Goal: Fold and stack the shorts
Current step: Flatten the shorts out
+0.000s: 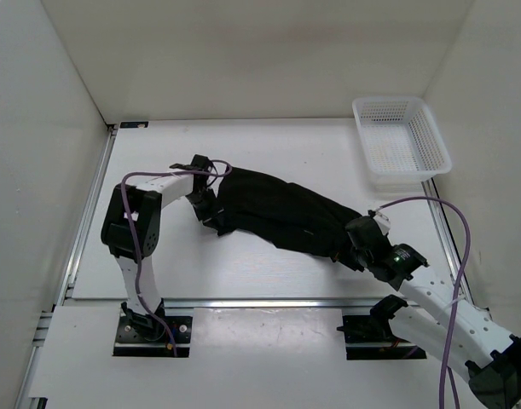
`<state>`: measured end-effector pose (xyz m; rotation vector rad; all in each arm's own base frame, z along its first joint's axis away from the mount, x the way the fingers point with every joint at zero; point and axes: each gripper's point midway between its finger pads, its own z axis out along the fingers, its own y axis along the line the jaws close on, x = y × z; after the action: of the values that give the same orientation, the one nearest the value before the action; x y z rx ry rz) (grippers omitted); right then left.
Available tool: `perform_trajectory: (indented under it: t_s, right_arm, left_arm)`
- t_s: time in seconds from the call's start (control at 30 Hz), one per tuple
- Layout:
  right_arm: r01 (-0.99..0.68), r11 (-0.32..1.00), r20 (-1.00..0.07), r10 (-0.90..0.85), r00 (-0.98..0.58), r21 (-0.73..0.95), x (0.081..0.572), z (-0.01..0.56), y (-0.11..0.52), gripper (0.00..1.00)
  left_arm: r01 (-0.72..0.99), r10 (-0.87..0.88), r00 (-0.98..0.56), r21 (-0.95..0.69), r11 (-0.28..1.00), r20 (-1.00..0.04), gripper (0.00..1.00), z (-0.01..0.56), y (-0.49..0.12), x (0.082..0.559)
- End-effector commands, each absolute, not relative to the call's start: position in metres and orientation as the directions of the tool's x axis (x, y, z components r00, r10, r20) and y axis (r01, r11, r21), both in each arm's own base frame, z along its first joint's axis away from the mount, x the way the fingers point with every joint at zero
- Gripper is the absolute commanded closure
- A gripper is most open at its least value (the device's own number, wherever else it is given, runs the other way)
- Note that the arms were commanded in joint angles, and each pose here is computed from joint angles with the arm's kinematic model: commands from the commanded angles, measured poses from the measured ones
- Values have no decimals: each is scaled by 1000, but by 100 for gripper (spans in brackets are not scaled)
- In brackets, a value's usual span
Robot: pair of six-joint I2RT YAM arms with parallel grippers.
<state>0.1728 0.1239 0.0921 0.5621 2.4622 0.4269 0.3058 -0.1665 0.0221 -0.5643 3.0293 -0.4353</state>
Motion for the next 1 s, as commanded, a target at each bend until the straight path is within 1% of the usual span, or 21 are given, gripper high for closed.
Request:
perform_trajectory:
  t_s: [0.0, 0.03, 0.1, 0.23, 0.27, 0.3, 0.37, 0.4, 0.43, 0.47, 0.5, 0.53, 0.57, 0.67, 0.7, 0.77, 0.8, 0.83, 0.9, 0.93, 0.97]
  right_arm:
    - [292, 865, -492, 478, -727, 409, 177, 100, 119, 100]
    - [283, 867, -499, 473, -726, 411, 178, 104, 120, 100]
    - [271, 871, -518, 466, -717, 409, 184, 108, 120, 100]
    - [172, 912, -648, 387, -656, 372, 228, 149, 127, 100]
    - [150, 948, -677, 307, -669, 282, 247, 149, 122, 100]
    - [118, 943, -732, 318, -602, 312, 277, 194, 129, 100]
    - [116, 953, -743, 291, -602, 279, 323, 208, 124, 100]
    - [68, 959, -770, 263, -581, 277, 345, 226, 124, 100]
    - [21, 938, -772, 299, -560, 347, 380, 261, 127, 100]
    - [-19, 924, -780, 311, -543, 382, 397, 284, 129, 100]
    - [-20, 915, -764, 323, -559, 402, 420, 286, 123, 100]
    - [-64, 899, -769, 331, -546, 433, 430, 309, 128, 100]
    - [-142, 884, -820, 340, -462, 446, 439, 367, 131, 100]
    - [-247, 867, -860, 314, -402, 433, 438, 416, 141, 100]
    - [-261, 861, -858, 312, -408, 437, 436, 416, 143, 100]
    - [-297, 858, -872, 288, -396, 419, 419, 423, 146, 100]
    - [-311, 862, -871, 254, -420, 401, 405, 409, 150, 100]
    - [-308, 868, -869, 234, -436, 389, 397, 397, 151, 100]
    - [-293, 884, -869, 210, -449, 365, 371, 379, 148, 100]
    - [-258, 893, -827, 187, -531, 368, 361, 330, 145, 100]
    - [-248, 898, -807, 171, -565, 364, 348, 308, 145, 100]
  left_arm:
    - [-320, -340, -940, -300, 899, -16, 79, 24, -173, 323]
    - [-307, -331, -943, -306, 901, -28, 90, 27, -173, 326]
    - [-294, -332, -941, -327, 898, -67, 90, 41, -167, 337]
    - [-281, -349, -915, -298, 912, -203, 90, 90, -134, 378]
    - [-293, -359, -908, -284, 913, -218, 90, 98, -123, 389]
    - [-269, -349, -894, -288, 919, -281, 90, 134, -117, 408]
    - [-256, -348, -871, -283, 924, -346, 90, 166, -106, 429]
    - [-230, -363, -818, -324, 917, -445, 90, 214, -98, 449]
    - [-226, -363, -809, -325, 918, -463, 90, 229, -92, 452]
    - [-213, -374, -781, -350, 912, -500, 90, 251, -90, 458]
    - [-173, -379, -720, -379, 909, -581, 90, 290, -83, 469]
    - [-146, -373, -696, -389, 910, -613, 90, 306, -80, 471]
    - [-92, -371, -659, -419, 903, -655, 90, 334, -82, 468]
    - [-1, -369, -597, -460, 888, -712, 90, 376, -75, 458]
    - [23, -366, -567, -459, 888, -738, 90, 394, -71, 447]
    - [9, -356, -586, -445, 895, -728, 90, 384, -66, 439]
    - [5, -357, -569, -438, 899, -740, 90, 390, -63, 426]
    - [-51, -364, -625, -428, 902, -691, 90, 359, -57, 419]
    - [-90, -379, -616, -417, 905, -690, 90, 352, -51, 395]
    - [-130, -389, -668, -415, 901, -634, 90, 311, -51, 386]
    - [-136, -391, -687, -420, 897, -613, 90, 296, -57, 374]
